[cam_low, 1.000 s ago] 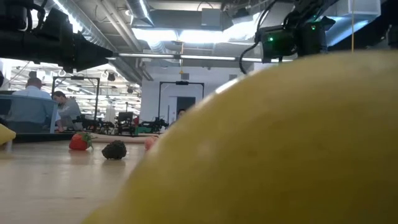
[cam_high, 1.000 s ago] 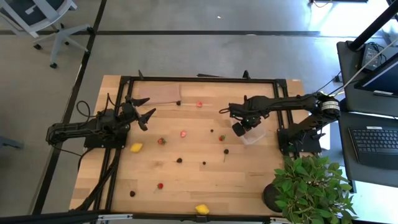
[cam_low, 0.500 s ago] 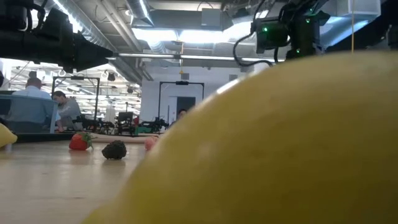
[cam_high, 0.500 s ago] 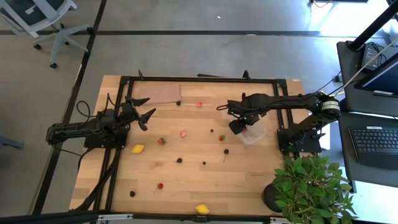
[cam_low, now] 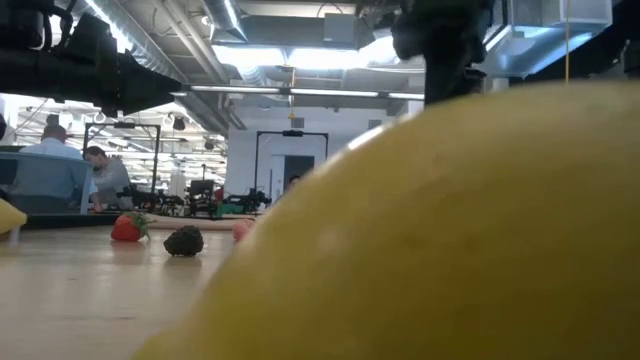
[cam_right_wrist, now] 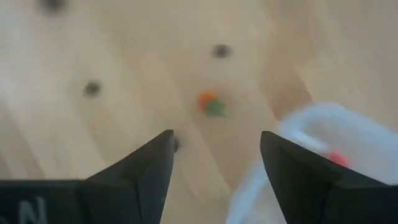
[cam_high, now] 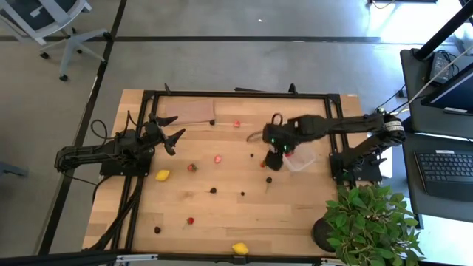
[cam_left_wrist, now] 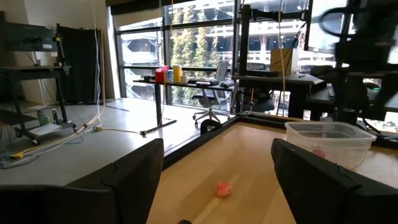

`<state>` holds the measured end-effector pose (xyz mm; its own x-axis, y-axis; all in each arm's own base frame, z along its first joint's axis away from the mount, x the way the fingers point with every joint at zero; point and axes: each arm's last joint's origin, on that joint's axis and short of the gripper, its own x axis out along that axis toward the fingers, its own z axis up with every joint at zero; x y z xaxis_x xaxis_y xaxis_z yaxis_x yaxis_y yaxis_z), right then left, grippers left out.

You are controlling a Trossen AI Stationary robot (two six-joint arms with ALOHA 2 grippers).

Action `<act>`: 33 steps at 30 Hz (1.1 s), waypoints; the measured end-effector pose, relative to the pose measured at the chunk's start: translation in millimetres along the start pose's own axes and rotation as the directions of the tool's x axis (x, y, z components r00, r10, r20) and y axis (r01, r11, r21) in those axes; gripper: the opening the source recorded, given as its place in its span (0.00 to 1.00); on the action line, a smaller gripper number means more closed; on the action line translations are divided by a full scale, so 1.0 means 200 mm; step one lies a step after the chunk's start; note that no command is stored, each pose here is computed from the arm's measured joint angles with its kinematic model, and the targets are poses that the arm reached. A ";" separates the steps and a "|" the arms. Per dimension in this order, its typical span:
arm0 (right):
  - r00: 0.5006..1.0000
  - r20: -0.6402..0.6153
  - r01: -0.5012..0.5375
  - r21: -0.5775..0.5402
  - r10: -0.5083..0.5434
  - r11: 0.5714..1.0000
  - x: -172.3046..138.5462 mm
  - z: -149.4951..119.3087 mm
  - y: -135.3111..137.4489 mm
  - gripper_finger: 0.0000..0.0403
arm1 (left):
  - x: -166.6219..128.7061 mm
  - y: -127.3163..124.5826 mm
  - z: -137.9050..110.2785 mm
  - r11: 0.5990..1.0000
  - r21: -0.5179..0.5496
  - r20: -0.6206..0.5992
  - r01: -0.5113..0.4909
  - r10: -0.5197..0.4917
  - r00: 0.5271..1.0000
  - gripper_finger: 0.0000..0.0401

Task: Pick and placing Produce into tupperware
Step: Put the black cherry into the transparent bin

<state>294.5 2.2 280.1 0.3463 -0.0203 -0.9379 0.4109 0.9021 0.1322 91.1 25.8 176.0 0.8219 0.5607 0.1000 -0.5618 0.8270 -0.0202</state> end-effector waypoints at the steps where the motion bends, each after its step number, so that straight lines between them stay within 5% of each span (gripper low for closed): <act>1: 1.000 0.004 -0.014 -0.092 0.015 0.996 0.01 -0.02 0.04 0.60 | 0.00 0.00 0.00 1.000 0.000 0.000 0.000 0.000 1.000 0.73; 6: 0.998 -0.011 -0.059 -0.414 0.060 0.908 0.05 -0.13 0.21 0.60 | 0.00 0.00 0.00 1.000 0.000 0.000 0.000 0.000 1.000 0.73; 12: 0.998 0.016 -0.040 -0.626 0.064 0.779 0.18 -0.20 0.31 0.60 | 0.00 0.00 0.00 1.000 0.000 0.000 0.000 0.000 1.000 0.73; 23: 0.990 -0.139 -0.071 -0.672 -0.031 0.737 0.53 -0.27 0.32 0.59 | 0.00 0.00 0.00 1.000 0.001 -0.001 0.000 0.000 1.000 0.73; 33: 0.975 -0.203 -0.078 -0.686 -0.086 0.724 0.70 -0.27 0.29 0.48 | 0.00 0.00 0.00 1.000 0.003 -0.008 0.000 0.000 1.000 0.73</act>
<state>320.9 74.3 139.9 0.1316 -0.0102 -0.9913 -0.3081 0.9500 -0.0507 91.2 25.8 175.2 0.8229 0.5607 0.0922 -0.5618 0.8271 -0.0168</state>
